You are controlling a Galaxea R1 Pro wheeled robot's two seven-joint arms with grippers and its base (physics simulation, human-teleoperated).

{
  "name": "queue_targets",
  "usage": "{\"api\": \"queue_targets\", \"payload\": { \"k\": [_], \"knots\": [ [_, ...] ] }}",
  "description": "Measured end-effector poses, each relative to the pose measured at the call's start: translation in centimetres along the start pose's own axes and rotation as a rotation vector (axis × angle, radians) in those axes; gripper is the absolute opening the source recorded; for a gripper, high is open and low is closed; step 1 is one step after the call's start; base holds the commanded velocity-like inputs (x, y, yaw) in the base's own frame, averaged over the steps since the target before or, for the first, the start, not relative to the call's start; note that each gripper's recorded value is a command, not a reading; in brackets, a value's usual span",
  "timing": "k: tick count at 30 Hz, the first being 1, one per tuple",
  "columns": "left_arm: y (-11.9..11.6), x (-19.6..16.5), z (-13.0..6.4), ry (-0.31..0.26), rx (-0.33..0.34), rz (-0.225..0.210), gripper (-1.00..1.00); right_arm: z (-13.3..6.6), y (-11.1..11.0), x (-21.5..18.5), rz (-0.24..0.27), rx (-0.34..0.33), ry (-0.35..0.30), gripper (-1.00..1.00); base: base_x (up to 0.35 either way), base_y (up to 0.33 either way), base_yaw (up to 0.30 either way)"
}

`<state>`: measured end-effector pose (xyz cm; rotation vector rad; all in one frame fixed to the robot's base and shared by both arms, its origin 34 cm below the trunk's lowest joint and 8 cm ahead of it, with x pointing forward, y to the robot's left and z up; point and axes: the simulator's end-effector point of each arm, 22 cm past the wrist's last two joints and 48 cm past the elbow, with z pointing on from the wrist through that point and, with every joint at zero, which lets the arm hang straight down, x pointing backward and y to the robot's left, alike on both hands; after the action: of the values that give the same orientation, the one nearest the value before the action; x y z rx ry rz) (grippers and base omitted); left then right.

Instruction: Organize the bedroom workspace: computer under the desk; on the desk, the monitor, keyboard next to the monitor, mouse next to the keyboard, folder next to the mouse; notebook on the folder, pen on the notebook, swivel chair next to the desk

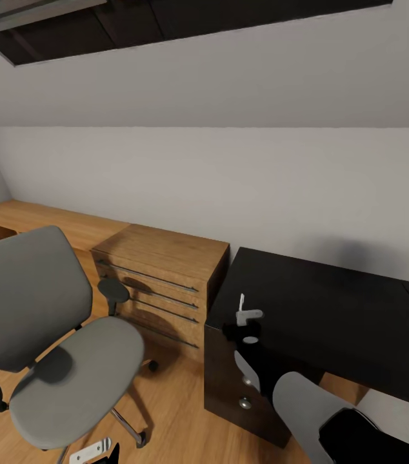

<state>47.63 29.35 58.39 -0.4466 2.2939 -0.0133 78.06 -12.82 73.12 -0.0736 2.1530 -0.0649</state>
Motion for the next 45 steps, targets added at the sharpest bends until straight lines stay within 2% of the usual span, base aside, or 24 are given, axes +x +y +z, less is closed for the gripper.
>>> {"api": "queue_targets", "payload": {
  "k": [6, 9, 34, 45],
  "knots": [
    [0.0, 0.0, 0.0, 0.001, 0.000, 0.000, 1.00, 0.2, -0.9, 0.2, 0.066, 0.017, 0.016, 1.00, 0.000, 0.000, 0.000],
    [0.0, 0.1, 0.0, 0.001, 0.000, 0.000, 1.00, 0.2, -1.2, 0.3, 0.076, 0.021, 0.018, 1.00, 0.000, 0.000, 0.000],
    [0.1, 0.4, 0.0, 0.007, -0.002, 0.002, 1.00, 0.3, -2.0, 0.3, 0.085, 0.034, 0.018, 1.00, 0.002, 0.000, 0.000],
    [0.2, 0.6, 0.0, 0.012, -0.003, 0.002, 1.00, 0.3, -2.0, 0.3, 0.085, 0.034, 0.018, 1.00, 0.100, 0.000, 0.000]
  ]
}}
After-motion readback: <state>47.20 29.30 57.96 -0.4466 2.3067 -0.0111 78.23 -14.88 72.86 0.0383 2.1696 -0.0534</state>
